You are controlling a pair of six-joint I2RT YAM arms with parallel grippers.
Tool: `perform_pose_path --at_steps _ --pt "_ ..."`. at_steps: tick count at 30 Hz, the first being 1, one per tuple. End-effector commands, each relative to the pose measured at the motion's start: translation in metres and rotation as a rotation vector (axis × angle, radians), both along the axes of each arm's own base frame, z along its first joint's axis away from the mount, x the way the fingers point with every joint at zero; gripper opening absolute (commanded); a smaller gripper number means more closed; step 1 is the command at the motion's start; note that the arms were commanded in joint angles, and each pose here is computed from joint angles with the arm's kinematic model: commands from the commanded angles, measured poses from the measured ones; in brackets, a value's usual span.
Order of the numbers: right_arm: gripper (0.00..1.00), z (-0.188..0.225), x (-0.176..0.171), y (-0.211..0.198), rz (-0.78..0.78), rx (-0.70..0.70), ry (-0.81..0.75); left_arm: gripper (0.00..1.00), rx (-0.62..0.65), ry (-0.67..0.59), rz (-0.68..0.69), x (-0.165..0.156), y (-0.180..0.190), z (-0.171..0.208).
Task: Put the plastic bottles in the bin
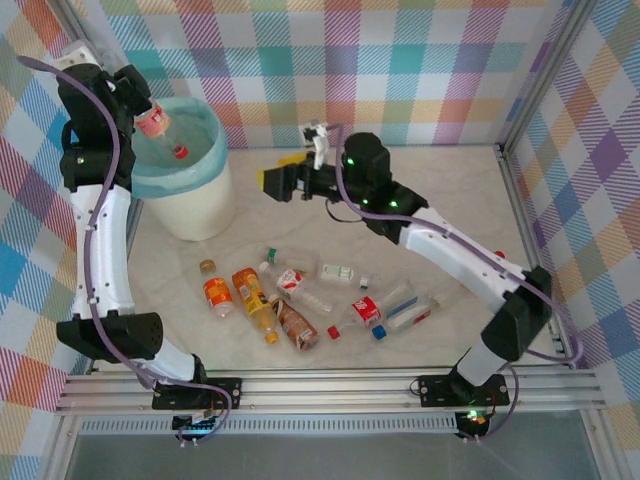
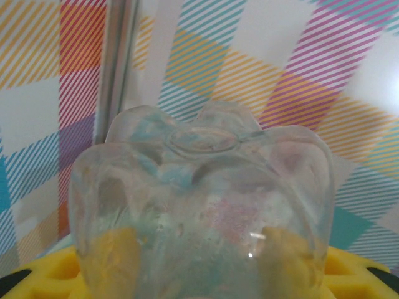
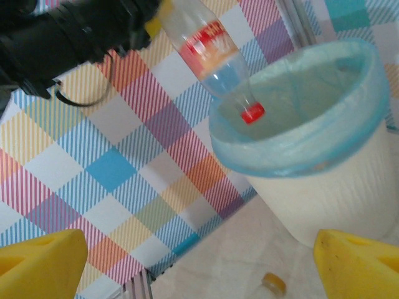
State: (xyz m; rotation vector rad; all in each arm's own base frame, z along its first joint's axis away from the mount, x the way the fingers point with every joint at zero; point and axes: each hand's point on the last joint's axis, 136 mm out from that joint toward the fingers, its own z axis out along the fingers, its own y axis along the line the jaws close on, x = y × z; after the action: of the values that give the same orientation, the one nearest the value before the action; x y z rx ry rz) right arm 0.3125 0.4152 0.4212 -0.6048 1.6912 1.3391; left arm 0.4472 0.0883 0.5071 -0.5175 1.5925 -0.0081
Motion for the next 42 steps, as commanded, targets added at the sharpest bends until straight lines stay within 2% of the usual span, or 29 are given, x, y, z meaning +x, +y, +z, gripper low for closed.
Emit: perform_pose_path --at_steps 1,9,14,23,26,30,32,42 --pt "0.92 -0.014 0.013 0.026 0.037 -0.032 0.045 0.32 0.010 -0.023 0.013 0.016 0.015 -0.008" --pt "0.90 -0.045 0.043 0.079 0.063 -0.115 0.087 0.31 0.103 0.051 -0.098 0.051 0.006 -0.043" --pt "0.89 -0.044 0.043 0.099 0.087 -0.119 0.068 0.33 0.135 0.139 -0.148 0.064 0.002 -0.077" --pt "0.89 -0.043 0.046 0.125 0.093 -0.131 0.035 0.39 0.116 0.232 -0.245 0.078 -0.011 -0.127" --pt "0.89 -0.047 0.045 0.127 0.093 -0.138 0.034 0.44 0.115 0.262 -0.278 0.080 -0.015 -0.140" --pt "0.89 -0.052 0.045 0.128 0.090 -0.153 0.041 0.63 0.113 0.284 -0.290 0.079 -0.017 -0.151" --pt "0.89 -0.052 0.044 0.128 0.090 -0.155 0.040 0.67 0.112 0.289 -0.293 0.078 -0.017 -0.153" --pt "0.88 -0.050 0.033 0.116 0.091 -0.184 0.047 0.74 0.138 0.271 -0.283 0.068 -0.017 -0.137"
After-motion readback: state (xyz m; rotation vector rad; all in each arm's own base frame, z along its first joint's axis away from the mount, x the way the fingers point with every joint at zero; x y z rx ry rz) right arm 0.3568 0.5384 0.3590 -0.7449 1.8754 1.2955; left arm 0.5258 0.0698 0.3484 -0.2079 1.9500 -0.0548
